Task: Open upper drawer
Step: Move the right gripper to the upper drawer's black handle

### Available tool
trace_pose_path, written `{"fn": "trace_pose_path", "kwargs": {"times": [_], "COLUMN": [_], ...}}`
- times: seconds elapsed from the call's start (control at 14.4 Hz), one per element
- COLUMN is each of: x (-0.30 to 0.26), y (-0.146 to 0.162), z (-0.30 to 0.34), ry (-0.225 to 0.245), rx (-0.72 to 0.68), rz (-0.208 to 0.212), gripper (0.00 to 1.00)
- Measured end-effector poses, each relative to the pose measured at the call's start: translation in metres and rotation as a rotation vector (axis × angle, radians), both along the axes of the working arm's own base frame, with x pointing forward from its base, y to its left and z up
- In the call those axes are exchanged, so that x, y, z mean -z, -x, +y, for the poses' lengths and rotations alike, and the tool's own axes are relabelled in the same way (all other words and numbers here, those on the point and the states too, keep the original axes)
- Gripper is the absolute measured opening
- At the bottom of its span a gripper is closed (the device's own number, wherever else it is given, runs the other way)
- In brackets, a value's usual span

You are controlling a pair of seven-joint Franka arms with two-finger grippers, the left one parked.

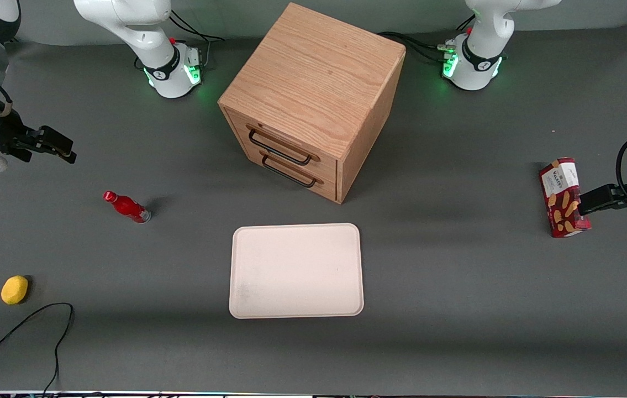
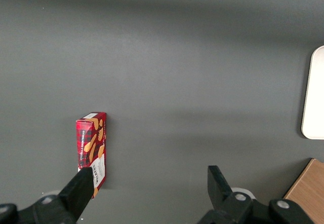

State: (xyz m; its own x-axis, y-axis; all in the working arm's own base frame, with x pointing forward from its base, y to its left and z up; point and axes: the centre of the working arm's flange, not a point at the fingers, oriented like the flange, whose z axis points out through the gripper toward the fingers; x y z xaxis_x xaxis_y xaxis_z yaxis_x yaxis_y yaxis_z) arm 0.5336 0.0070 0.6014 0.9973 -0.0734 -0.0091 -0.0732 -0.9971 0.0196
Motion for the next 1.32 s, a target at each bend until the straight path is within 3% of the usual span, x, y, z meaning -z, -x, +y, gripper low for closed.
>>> {"fn": "trace_pose_path", "kwargs": {"times": [0.42, 0.69, 1.04, 1.32], "x": [-0.005, 0.0, 0.031, 0.053], "y": [-0.033, -0.062, -0.026, 0.0], "z": [0.01, 0.121, 0.302, 0.362], "ry": [-0.014, -0.052, -0.145, -0.191], "rx": [-0.021, -0.212, -0.531, -0.695], "rz": [0.001, 0.02, 0.084, 0.143], "gripper": [1.0, 1.0, 1.0, 1.0]}}
